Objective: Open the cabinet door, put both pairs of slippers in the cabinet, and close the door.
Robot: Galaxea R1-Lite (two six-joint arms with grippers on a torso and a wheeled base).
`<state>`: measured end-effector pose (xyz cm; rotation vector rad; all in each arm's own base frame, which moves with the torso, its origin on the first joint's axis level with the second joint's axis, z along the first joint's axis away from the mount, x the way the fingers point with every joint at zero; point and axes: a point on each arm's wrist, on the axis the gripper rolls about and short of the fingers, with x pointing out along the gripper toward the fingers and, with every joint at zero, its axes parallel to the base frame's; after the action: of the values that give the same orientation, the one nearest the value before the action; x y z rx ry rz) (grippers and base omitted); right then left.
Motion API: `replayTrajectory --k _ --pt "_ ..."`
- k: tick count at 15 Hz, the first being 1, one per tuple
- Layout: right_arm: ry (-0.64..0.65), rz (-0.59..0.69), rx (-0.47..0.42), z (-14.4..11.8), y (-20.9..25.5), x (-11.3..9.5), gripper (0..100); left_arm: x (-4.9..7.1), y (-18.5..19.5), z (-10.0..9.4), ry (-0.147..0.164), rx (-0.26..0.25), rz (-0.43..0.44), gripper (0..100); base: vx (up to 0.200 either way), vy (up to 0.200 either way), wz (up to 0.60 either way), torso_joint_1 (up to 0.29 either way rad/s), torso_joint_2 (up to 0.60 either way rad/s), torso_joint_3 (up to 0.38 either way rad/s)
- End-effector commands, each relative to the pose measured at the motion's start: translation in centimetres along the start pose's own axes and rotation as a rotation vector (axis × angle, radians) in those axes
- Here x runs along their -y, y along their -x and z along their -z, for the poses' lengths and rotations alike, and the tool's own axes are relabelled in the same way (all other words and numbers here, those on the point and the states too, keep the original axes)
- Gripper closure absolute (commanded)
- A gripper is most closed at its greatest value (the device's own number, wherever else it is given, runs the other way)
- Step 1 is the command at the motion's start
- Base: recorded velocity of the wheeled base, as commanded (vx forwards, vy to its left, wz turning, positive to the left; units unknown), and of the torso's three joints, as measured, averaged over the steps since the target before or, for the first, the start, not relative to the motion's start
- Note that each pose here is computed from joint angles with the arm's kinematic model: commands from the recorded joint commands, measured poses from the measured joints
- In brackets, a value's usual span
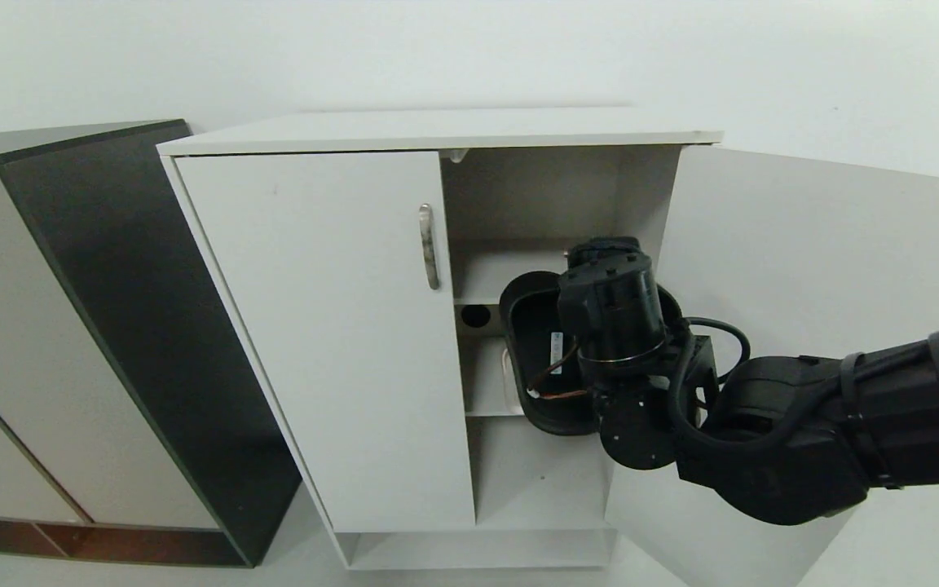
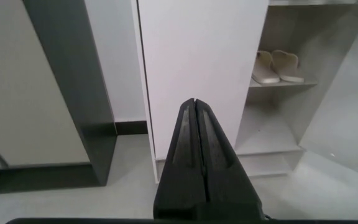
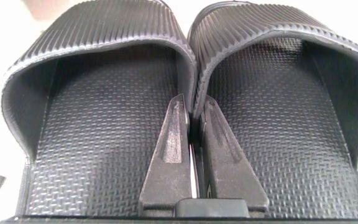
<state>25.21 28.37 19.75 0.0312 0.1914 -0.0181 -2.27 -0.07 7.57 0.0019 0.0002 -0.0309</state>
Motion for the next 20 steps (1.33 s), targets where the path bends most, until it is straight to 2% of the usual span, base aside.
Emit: replayTrajectory --k 1,9,17,20 --pt "-0.001 -0.002 0.001 0.0 0.0 -0.1 100 0.0 0.0 0.0 -0.001 0.000 0.000 100 0.200 0.000 0.00 0.007 0.00 0.007" --pt "0.021 0.000 -0.018 1.1 -0.4 -0.5 100 0.0 0.0 0.0 0.000 0.000 0.000 100 0.200 0.000 0.00 0.002 0.00 0.003" --pt "0.026 0.024 -0.024 0.6 -2.6 -1.2 100 0.0 0.0 0.0 0.000 0.000 0.000 100 0.000 0.000 0.00 0.000 0.00 0.000" --pt "0.019 0.059 -0.024 0.2 -5.3 -2.0 100 0.0 0.0 0.0 0.000 0.000 0.000 100 0.000 0.000 0.00 0.000 0.00 0.000"
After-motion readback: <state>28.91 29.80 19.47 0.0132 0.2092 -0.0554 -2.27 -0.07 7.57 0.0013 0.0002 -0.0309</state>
